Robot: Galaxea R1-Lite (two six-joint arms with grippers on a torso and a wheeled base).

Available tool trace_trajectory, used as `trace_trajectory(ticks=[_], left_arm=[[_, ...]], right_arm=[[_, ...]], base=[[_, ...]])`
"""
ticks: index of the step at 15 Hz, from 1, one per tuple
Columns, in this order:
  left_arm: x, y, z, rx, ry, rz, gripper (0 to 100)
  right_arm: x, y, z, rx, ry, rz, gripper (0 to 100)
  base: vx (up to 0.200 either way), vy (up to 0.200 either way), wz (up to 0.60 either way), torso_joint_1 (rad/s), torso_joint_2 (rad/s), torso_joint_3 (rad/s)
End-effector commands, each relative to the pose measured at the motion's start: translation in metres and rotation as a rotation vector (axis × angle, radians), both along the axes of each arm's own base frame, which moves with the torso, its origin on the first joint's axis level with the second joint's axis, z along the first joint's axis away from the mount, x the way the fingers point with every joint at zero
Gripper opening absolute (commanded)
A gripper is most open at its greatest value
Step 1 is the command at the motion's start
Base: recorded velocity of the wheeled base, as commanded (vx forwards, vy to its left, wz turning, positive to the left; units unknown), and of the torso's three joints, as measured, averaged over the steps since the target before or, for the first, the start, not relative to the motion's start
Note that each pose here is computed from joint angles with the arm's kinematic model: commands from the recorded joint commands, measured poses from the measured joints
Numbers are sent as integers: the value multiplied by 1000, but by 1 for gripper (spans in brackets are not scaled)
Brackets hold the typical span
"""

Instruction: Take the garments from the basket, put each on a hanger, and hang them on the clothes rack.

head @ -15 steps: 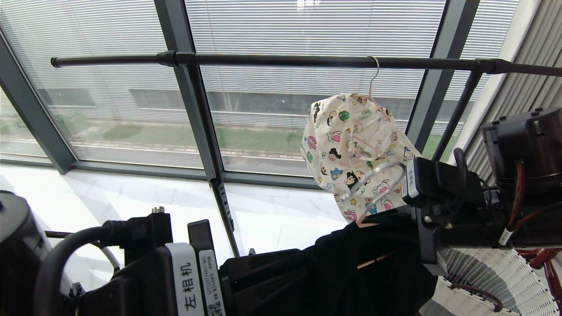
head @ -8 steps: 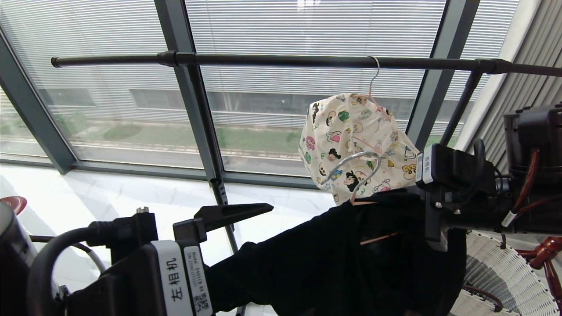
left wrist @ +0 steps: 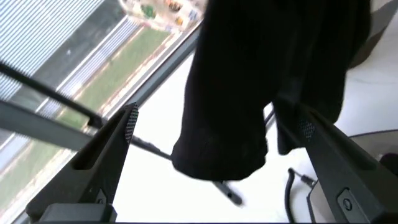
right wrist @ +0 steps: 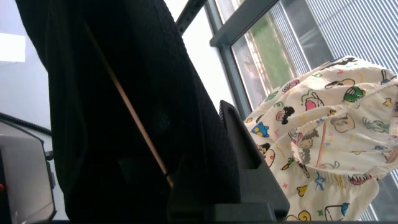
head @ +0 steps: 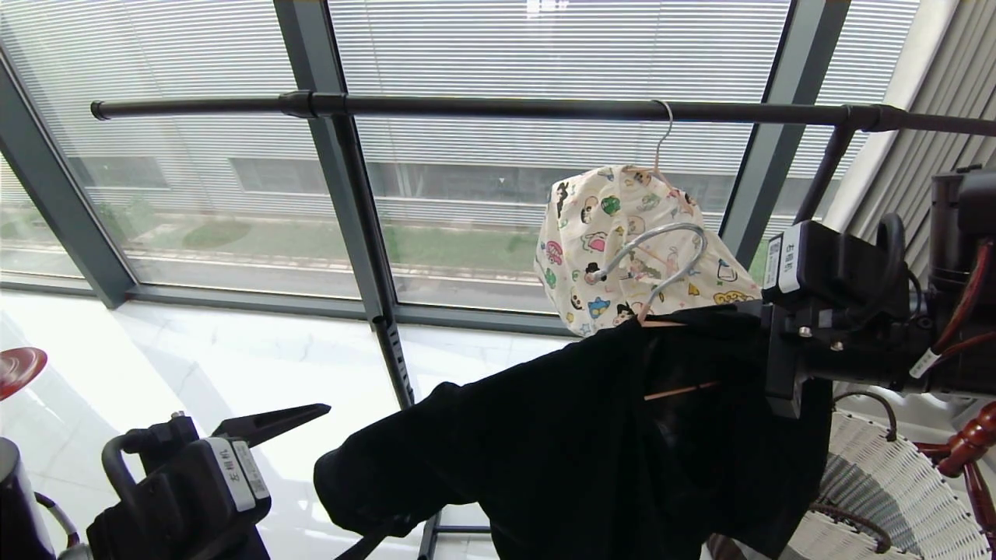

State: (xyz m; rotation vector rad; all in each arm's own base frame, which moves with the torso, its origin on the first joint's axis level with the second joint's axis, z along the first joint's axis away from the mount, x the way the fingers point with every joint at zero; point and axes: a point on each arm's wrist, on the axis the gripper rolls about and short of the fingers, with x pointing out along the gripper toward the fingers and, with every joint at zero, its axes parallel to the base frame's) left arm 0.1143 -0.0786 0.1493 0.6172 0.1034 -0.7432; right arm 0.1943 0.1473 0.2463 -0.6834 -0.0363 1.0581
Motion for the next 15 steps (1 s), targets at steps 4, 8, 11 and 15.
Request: trace_trajectory(ticks=[4,8,11,15], left_arm=[[16,0,-7,-54,116,75,100],[15,1,-9,-61,135,83,0],[14,6,-16,-40,149,139,0],[18,45,-22,-35,140,456,0]], right_arm=[[-8,4,5,11,-19,31,0],[-10,6,5,10,-17,37,0],[-8,3,4,4,-16,0,0],[5,-14,3,19,-42,-95,0]], base=[[0,0,0,0,0,0],[0,0,0,0,0,0],[0,0,0,0,0,0],[0,0,0,0,0,0]])
